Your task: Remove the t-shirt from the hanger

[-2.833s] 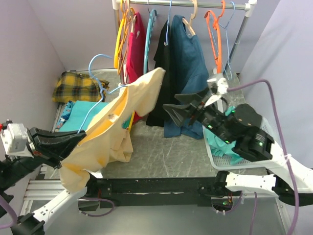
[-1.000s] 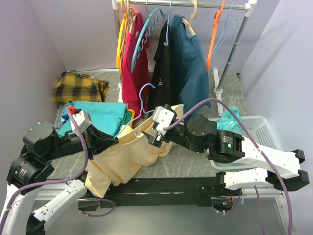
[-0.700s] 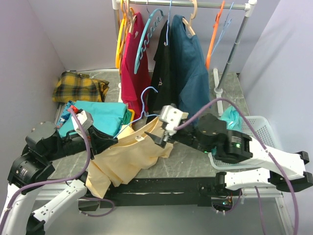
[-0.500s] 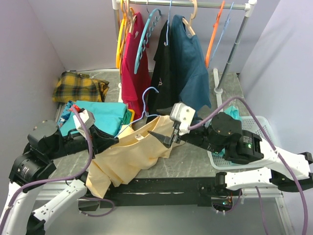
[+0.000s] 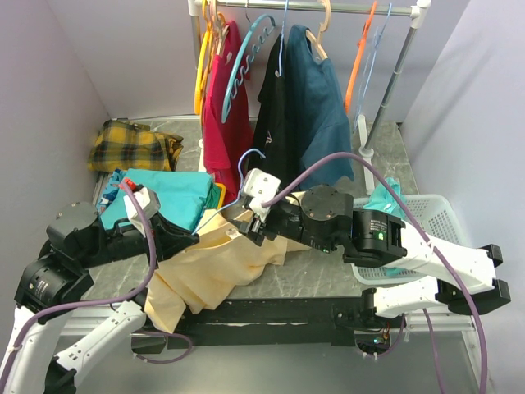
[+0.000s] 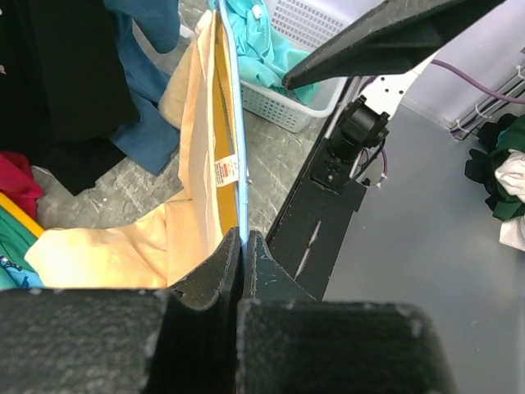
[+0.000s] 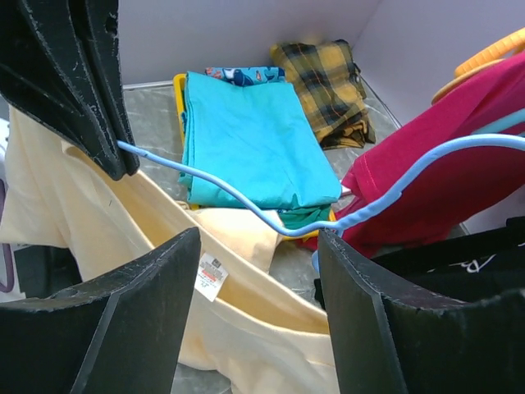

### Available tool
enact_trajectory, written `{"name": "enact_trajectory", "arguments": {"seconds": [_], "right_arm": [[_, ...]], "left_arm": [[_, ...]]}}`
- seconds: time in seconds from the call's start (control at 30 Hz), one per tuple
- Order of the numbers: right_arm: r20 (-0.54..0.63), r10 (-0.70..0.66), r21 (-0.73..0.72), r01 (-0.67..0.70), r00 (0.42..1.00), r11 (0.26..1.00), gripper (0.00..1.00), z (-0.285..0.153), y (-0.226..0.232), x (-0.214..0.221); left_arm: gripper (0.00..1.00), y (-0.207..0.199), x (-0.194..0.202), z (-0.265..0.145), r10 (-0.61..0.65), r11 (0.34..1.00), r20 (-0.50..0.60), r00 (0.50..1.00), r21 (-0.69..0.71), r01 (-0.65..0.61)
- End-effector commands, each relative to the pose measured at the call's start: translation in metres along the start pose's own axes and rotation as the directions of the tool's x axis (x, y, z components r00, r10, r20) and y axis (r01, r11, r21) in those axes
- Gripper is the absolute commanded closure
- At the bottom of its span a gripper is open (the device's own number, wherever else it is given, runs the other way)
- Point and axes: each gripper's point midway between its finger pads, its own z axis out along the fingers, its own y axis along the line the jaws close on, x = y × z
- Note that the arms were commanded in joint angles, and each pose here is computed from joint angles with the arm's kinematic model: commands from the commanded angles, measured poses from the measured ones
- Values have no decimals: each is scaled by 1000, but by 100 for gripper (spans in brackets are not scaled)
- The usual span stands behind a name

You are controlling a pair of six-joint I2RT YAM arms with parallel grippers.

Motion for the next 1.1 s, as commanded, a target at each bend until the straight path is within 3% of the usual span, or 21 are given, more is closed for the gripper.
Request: {"name": "enact_trajectory", "arguments": {"seconds": [0.0, 0.23, 0.47, 0.67, 0.77, 0.87, 0.9, 1.0, 1.03, 1.07], "right_arm": [[18, 18, 49, -19, 1000, 999, 34, -4, -9, -4], [2, 13, 203, -13, 1000, 979, 35, -16, -35, 13], [1, -15, 250, 14, 1000, 968, 37, -14, -43, 17], [61, -43, 218, 29, 997, 975, 54, -3, -39, 0], [70, -47, 201, 32, 996, 979, 72, 1, -35, -3], [71, -43, 215, 27, 997, 976, 99, 0, -38, -2], [72, -41, 226, 24, 997, 974, 100, -1, -40, -1], [69, -39, 276, 18, 997, 961, 100, -12, -50, 2], [74, -37, 288, 14, 997, 957, 100, -18, -54, 2], [59, -41, 295, 21, 997, 955, 100, -21, -55, 8]], "left_arm": [[99, -15, -18, -6, 85, 994, 73, 994, 64, -90], [99, -19, -18, -10, 92, 993, 77, 993, 67, -97], [99, -22, -16, -11, 87, 992, 74, 994, 81, -93], [99, -21, -15, -10, 77, 993, 75, 994, 82, -83], [99, -20, -19, -10, 76, 994, 85, 993, 70, -82], [99, -18, -27, -9, 72, 996, 97, 993, 52, -78], [98, -13, -32, -8, 74, 997, 109, 991, 26, -77], [87, 0, -43, -7, 70, 997, 139, 988, -48, -63], [71, 4, -47, -6, 59, 996, 151, 987, -75, -48], [68, 8, -50, -7, 60, 994, 159, 985, -97, -45]]}}
